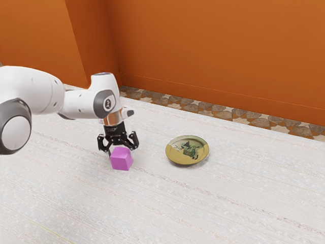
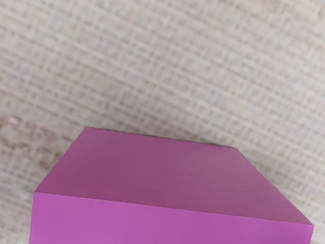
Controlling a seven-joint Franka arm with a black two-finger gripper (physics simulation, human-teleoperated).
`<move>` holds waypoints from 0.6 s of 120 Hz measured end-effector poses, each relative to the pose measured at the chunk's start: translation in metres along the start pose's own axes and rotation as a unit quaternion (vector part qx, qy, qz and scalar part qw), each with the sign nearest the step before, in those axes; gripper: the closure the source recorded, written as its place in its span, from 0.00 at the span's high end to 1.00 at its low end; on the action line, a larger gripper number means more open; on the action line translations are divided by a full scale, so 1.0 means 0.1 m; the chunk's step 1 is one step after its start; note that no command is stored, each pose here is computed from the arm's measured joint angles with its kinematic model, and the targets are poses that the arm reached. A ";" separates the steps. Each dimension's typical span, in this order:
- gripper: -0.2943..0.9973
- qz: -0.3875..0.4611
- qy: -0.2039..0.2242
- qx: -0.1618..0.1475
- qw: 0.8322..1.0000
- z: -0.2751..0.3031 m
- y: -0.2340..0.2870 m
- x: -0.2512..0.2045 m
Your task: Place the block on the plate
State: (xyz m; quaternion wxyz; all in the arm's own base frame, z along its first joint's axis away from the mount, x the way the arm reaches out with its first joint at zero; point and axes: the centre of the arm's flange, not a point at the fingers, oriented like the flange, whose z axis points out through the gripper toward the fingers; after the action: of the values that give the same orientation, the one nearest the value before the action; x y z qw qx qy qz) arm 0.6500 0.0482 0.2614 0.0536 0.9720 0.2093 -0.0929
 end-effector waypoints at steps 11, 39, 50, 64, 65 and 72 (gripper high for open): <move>0.76 -0.002 0.000 0.000 1.000 0.04 0.00 0.01; 0.60 -0.006 -0.001 -0.003 1.000 0.06 0.00 0.02; 0.55 -0.010 0.000 -0.001 1.000 0.06 -0.04 0.03; 0.52 -0.015 0.002 0.000 1.000 0.02 -0.08 0.04; 0.52 -0.016 0.002 0.000 1.000 0.02 -0.08 0.05; 0.52 -0.019 0.006 0.001 1.000 -0.05 -0.11 0.05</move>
State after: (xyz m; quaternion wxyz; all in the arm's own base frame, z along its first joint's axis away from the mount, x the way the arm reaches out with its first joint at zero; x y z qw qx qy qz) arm 0.6509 0.0608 0.2644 0.0502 0.9684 0.2275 -0.0886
